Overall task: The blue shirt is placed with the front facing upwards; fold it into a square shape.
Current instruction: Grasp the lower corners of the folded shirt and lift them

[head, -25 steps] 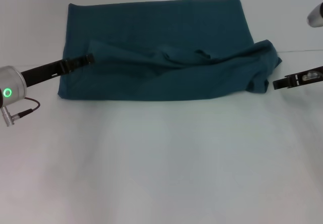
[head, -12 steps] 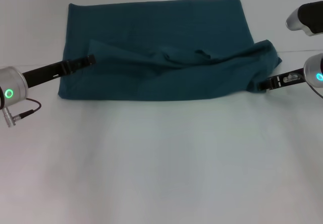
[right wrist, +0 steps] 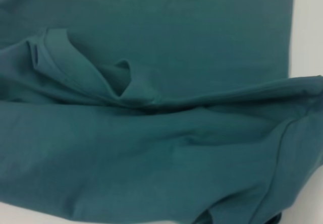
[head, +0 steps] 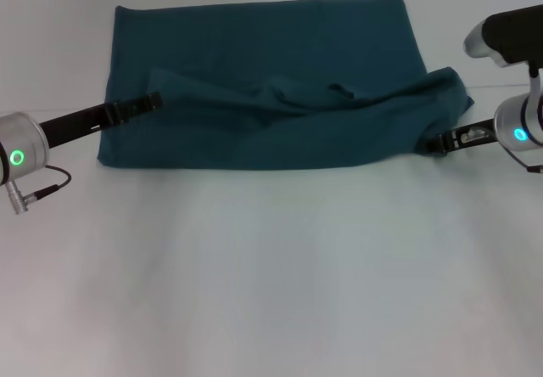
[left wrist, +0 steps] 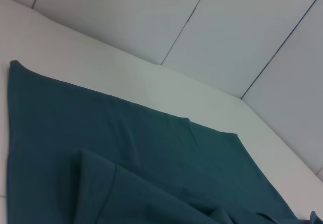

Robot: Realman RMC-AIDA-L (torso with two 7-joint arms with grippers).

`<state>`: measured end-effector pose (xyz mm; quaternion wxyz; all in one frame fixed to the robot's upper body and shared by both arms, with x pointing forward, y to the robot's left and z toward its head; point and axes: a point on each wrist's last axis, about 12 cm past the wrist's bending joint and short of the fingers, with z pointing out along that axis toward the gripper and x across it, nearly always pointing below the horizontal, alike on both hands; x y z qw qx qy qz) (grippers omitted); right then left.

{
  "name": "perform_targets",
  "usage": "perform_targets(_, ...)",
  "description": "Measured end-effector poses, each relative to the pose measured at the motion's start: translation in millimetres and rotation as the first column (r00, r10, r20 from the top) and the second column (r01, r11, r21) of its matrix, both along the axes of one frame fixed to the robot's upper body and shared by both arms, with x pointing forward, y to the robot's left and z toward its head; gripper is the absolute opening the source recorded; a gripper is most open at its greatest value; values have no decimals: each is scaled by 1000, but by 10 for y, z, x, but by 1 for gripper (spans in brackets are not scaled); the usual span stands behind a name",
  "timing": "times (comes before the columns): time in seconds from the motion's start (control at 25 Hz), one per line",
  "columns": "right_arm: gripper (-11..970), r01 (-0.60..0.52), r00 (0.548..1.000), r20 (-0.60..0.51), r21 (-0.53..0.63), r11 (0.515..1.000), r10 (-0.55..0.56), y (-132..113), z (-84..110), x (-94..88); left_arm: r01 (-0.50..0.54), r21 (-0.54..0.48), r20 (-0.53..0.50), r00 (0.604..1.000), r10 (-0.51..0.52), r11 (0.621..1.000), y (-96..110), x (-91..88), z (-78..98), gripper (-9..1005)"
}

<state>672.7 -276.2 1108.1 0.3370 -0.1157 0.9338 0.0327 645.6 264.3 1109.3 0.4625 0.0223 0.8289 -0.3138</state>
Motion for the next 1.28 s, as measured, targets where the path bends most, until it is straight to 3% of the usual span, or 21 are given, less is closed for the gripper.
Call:
perform_targets(0.36,658,16,1000,20,-6,1000,-16,3,-38,20,-8,4,-1,1000,8,1000,12,-3,-10,917)
perform_targets(0.8,181,42,998,40,-4,999,-42,-5,-76,29,-23,9,-1,1000,23,1000,-13,1,-34,917)
perform_targets(0.88,37,44,998,38,-3,999,-44,-4,-91,24,-24,9,-1,1000,24,1000,-10,-2,-37,917)
perform_targets(1.28,31,63,998,31,-9,998,-62,-92,-144,-25,-17,14,0,1000,17,1000,-12,-20,-54,917)
